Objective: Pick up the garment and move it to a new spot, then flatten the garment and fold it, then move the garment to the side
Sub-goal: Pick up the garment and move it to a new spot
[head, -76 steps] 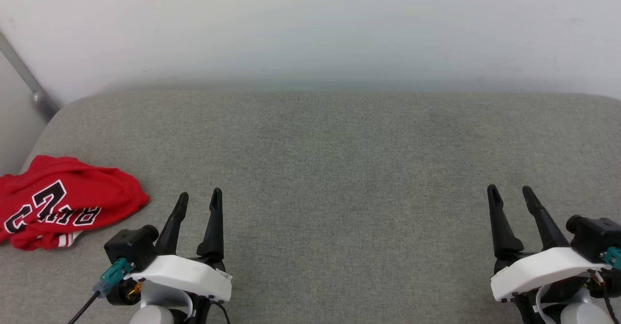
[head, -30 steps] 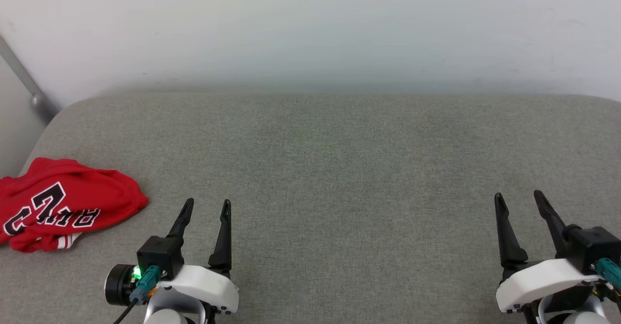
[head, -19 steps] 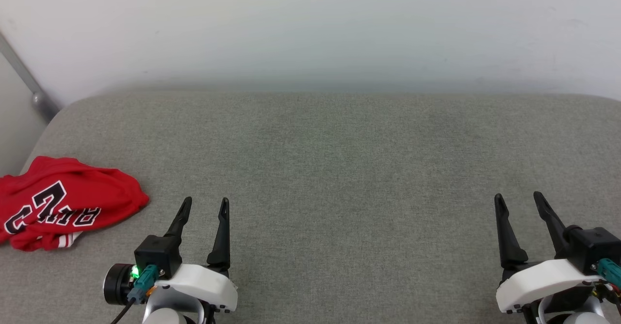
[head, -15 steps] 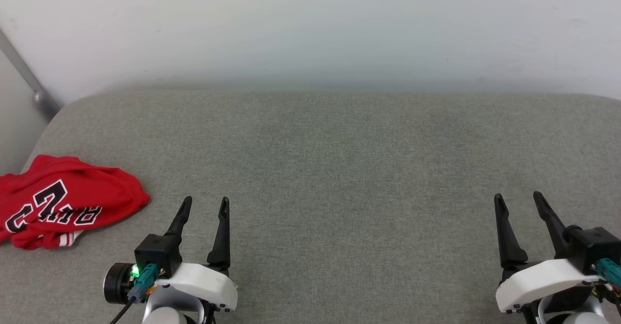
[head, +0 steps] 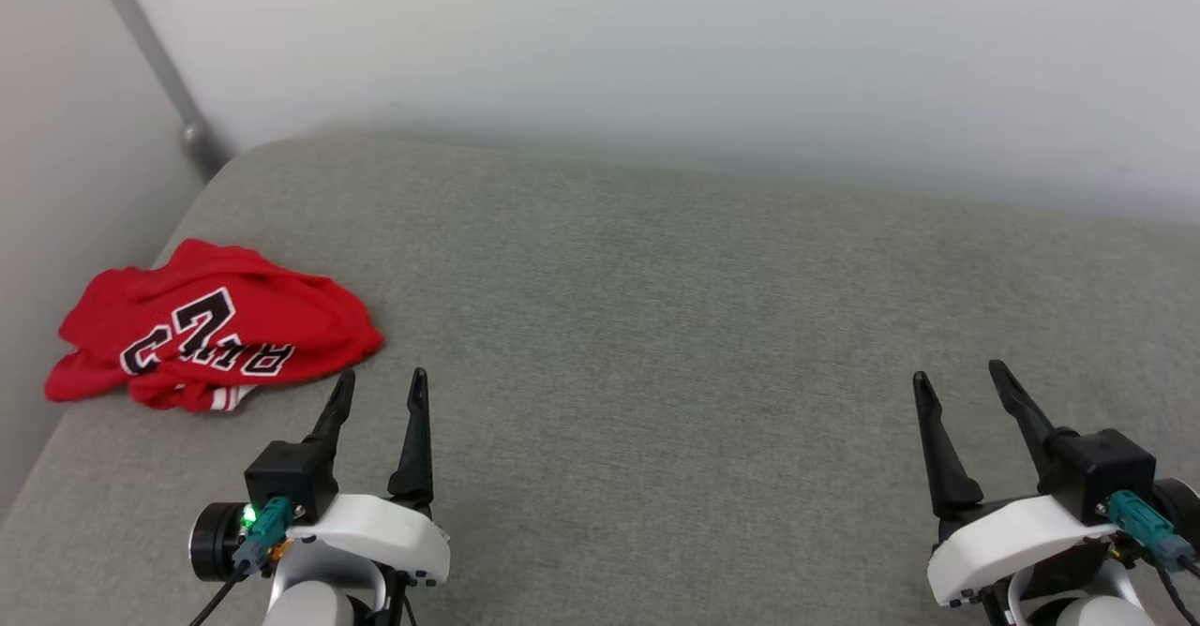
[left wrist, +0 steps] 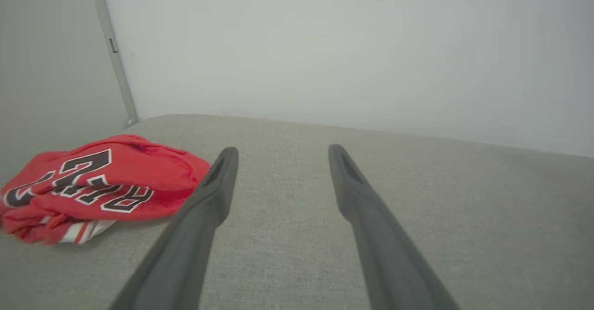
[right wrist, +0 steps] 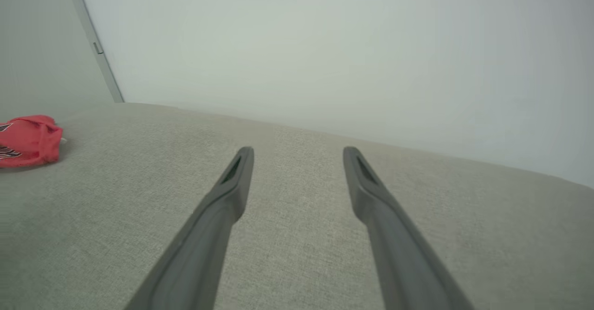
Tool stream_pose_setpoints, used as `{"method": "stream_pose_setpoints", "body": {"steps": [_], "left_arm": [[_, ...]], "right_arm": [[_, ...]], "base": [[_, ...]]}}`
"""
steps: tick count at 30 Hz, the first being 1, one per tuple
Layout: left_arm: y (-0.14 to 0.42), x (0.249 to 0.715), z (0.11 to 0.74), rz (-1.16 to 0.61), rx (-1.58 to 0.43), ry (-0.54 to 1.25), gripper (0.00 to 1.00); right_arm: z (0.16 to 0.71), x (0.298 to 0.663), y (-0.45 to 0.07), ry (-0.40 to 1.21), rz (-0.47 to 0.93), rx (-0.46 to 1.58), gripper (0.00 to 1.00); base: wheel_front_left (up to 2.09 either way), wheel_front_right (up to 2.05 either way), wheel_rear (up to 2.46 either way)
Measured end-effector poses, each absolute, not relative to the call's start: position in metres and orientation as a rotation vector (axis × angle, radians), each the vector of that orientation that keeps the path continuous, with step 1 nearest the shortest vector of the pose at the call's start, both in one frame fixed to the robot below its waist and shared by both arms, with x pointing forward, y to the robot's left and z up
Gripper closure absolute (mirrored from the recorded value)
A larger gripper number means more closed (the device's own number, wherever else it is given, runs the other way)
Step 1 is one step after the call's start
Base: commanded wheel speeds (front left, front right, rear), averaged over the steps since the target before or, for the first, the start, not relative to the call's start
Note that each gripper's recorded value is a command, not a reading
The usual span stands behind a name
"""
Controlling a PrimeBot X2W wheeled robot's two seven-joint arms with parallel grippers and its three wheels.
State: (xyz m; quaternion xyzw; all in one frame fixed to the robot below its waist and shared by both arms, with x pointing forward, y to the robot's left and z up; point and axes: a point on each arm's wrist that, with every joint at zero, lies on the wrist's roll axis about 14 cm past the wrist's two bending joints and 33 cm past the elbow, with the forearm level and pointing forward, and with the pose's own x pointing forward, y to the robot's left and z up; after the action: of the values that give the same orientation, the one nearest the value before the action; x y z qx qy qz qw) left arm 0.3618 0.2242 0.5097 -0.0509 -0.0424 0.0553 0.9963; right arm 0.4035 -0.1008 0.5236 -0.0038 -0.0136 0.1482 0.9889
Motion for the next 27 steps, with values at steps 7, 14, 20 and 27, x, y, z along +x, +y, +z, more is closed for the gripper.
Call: {"method": "stream_pose_setpoints", "body": {"steps": [7,14,20,27], "left_arm": [[0.269,0.329,0.508,0.259,-0.107,-0.088,0.00],[0.309,0.293,0.508,0.402,-0.112,-0.093,0.00],[0.332,0.267,0.508,0.500,-0.111,-0.097,0.00],[0.341,0.261,0.510,0.541,-0.107,-0.099,0.00]], "right_arm": [[0.525,0.412,-0.040,-0.031,0.465,-0.007,0.00],[0.525,0.413,0.021,-0.035,0.631,-0.009,0.00],[0.528,0.408,0.065,-0.050,0.752,-0.005,0.00],[0.526,0.407,0.088,-0.045,0.814,0.014,0.00]], "base": [[0.00,0.00,0.00],[0.00,0.00,0.00],[0.00,0.00,0.00],[0.00,0.00,0.00]]}}
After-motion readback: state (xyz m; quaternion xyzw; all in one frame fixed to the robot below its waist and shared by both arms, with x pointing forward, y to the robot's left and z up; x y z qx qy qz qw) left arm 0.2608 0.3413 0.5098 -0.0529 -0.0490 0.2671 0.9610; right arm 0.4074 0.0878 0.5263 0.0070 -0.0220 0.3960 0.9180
